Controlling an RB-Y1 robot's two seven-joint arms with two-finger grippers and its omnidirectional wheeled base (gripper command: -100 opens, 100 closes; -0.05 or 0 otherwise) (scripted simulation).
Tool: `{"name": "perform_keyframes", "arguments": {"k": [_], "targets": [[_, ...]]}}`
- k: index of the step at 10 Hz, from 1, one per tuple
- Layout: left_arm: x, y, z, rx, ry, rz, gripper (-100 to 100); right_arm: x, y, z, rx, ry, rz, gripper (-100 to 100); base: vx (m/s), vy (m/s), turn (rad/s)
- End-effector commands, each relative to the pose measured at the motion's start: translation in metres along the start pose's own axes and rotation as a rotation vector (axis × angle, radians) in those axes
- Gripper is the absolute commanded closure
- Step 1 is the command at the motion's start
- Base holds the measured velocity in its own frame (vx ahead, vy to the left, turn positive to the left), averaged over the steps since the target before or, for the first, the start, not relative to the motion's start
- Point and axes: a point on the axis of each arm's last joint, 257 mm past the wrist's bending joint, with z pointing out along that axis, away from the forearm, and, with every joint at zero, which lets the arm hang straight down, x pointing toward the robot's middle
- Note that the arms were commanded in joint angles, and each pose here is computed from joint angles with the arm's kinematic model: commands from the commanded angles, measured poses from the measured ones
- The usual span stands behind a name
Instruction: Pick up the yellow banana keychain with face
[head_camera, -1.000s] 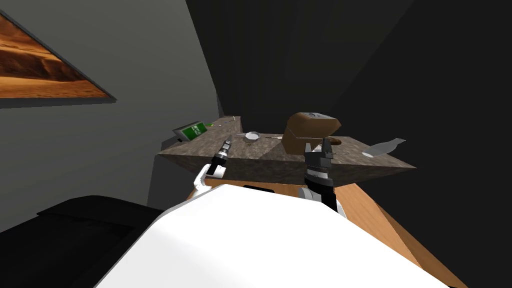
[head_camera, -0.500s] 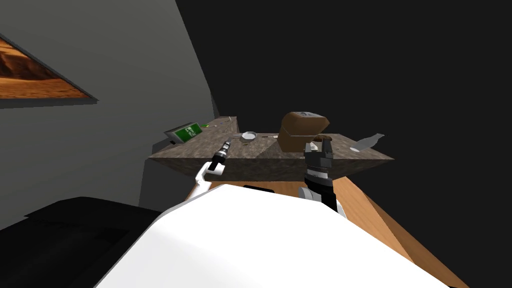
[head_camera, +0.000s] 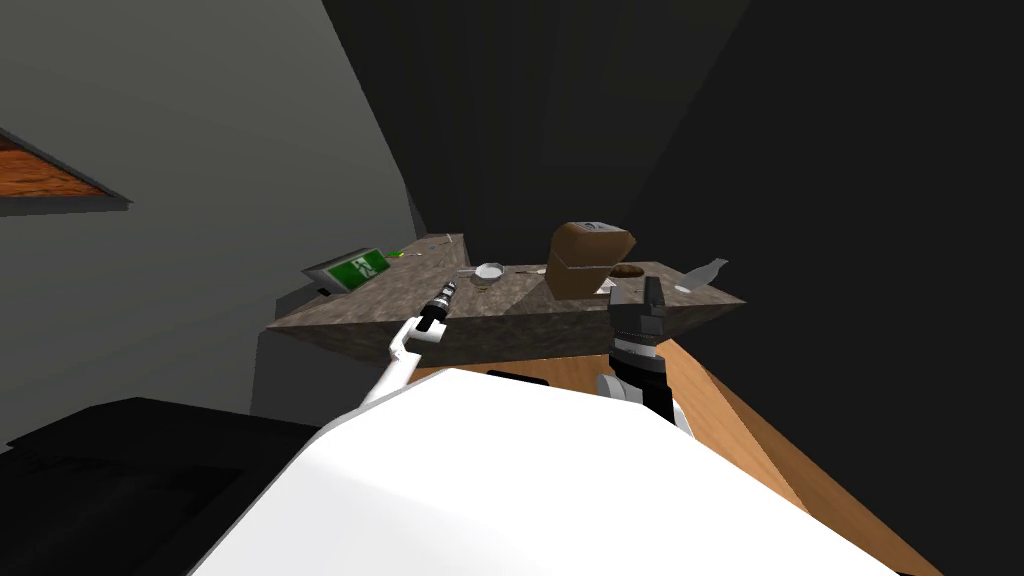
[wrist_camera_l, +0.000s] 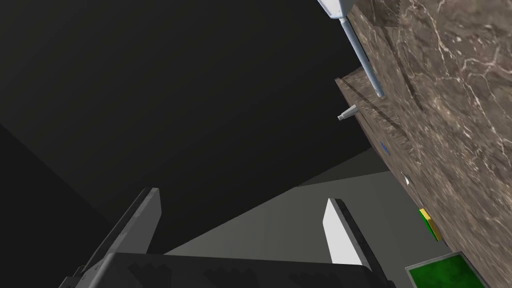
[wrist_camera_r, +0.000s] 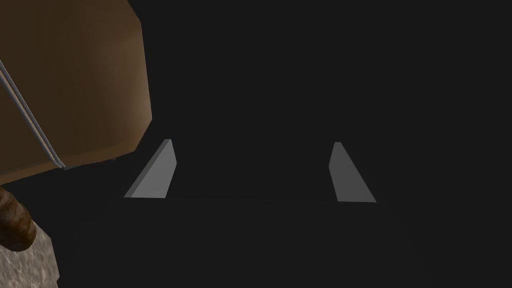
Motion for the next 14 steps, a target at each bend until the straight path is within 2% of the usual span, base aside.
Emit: {"name": "perform_keyframes", "arguments": {"k": [1, 2, 3, 4, 5, 6, 7, 8, 9, 10, 11, 12, 13, 14], "targets": [[-0.019, 0.018, 0.014, -0.056, -0.018, 0.029, -100, 0.0, 0.0, 0.0, 0.0, 0.0, 0.0, 0, -0.022, -0.035, -0.221], [-0.015, 0.036, 0.012, -0.103, -0.008, 0.029, -100, 0.0, 0.0, 0.0, 0.0, 0.0, 0.0, 0, -0.016, -0.024, -0.102], [-0.033, 0.043, 0.023, -0.13, -0.032, 0.05, -100, 0.0, 0.0, 0.0, 0.0, 0.0, 0.0, 0, -0.014, -0.036, -0.219], [-0.029, 0.064, 0.02, -0.183, -0.022, 0.05, -100, 0.0, 0.0, 0.0, 0.0, 0.0, 0.0, 0, -0.01, -0.022, -0.08], [-0.049, 0.072, 0.03, -0.214, -0.048, 0.066, -100, 0.0, 0.0, 0.0, 0.0, 0.0, 0.0, 0, -0.012, -0.029, -0.181], [-0.046, 0.088, 0.027, -0.255, -0.04, 0.065, -100, 0.0, 0.0, 0.0, 0.0, 0.0, 0.0, 0, -0.009, -0.022, -0.099], [-0.046, 0.09, 0.026, -0.265, -0.039, 0.065, -100, 0.0, 0.0, 0.0, 0.0, 0.0, 0.0, 0, -0.002, -0.01, 0.025], [-0.065, 0.105, 0.033, -0.317, -0.064, 0.075, -100, 0.0, 0.0, 0.0, 0.0, 0.0, 0.0, 0, -0.003, -0.02, -0.192], [-0.063, 0.116, 0.03, -0.349, -0.058, 0.074, -100, 0.0, 0.0, 0.0, 0.0, 0.0, 0.0, 0, -0.004, -0.016, -0.117], [-0.083, 0.128, 0.036, -0.393, -0.086, 0.079, -100, 0.0, 0.0, 0.0, 0.0, 0.0, 0.0, 0, -0.003, -0.027, -0.191], [-0.081, 0.139, 0.032, -0.428, -0.081, 0.077, -100, 0.0, 0.0, 0.0, 0.0, 0.0, 0.0, 0, 0.001, -0.019, -0.086], [-0.103, 0.145, 0.038, -0.46, -0.113, 0.077, -100, 0.0, 0.0, 0.0, 0.0, 0.0, 0.0, 0, 0.007, -0.024, -0.168], [-0.099, 0.164, 0.031, -0.518, -0.104, 0.073, -100, 0.0, 0.0, 0.0, 0.0, 0.0, 0.0, 0, 0.007, -0.017, -0.101], [-0.122, 0.165, 0.037, -0.545, -0.138, 0.067, -100, 0.0, 0.0, 0.0, 0.0, 0.0, 0.0, 0, 0.007, -0.022, -0.185]]}}
